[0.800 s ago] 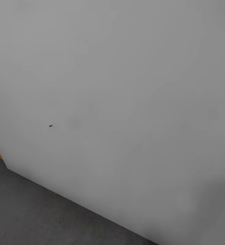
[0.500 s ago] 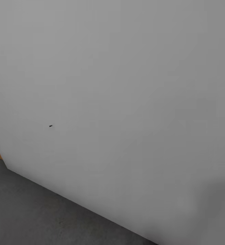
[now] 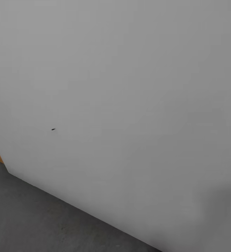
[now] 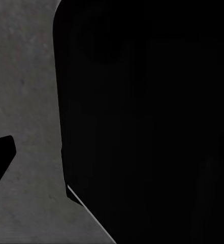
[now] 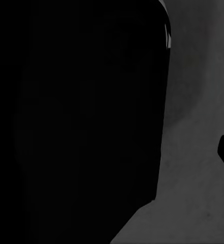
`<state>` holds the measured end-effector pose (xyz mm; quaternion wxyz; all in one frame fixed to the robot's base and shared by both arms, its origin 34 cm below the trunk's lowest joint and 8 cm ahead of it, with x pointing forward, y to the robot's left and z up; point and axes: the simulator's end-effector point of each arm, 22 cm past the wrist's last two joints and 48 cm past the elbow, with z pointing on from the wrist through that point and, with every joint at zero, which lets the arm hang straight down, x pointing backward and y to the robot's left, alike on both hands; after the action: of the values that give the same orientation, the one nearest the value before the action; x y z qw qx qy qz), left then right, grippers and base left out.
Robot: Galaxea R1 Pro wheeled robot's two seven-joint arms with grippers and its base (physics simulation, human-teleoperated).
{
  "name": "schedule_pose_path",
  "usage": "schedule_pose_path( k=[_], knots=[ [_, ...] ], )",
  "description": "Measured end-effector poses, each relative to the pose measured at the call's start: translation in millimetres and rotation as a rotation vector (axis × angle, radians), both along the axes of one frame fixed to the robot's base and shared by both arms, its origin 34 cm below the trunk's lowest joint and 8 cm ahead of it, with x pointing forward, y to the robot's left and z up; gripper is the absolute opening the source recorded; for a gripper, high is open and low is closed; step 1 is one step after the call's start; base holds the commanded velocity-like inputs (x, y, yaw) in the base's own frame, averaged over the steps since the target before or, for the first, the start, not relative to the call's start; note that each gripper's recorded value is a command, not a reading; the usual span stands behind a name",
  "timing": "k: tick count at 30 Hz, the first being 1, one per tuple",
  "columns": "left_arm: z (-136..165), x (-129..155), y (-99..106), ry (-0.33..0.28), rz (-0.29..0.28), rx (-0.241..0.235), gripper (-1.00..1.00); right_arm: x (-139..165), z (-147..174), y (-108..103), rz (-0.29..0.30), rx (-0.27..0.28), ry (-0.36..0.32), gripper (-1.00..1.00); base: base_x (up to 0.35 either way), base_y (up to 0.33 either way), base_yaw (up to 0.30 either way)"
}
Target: Move the two storage containers from the living room to the garage. In the garage, place one container on the floor and stack the other container on top of it (either order is fine).
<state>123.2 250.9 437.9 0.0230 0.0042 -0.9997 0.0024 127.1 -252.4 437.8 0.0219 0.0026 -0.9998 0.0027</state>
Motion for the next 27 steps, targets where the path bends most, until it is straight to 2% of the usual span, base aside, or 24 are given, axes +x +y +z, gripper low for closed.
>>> schedule_pose_path(
  k=[27],
  knots=[
    [0.1, -0.1, -0.1, 0.000, -0.001, 0.000, 1.00, -0.4, 0.1, 0.0, 0.003, 0.000, 0.001, 1.00, 0.015, 0.013, 0.239]
  ],
)
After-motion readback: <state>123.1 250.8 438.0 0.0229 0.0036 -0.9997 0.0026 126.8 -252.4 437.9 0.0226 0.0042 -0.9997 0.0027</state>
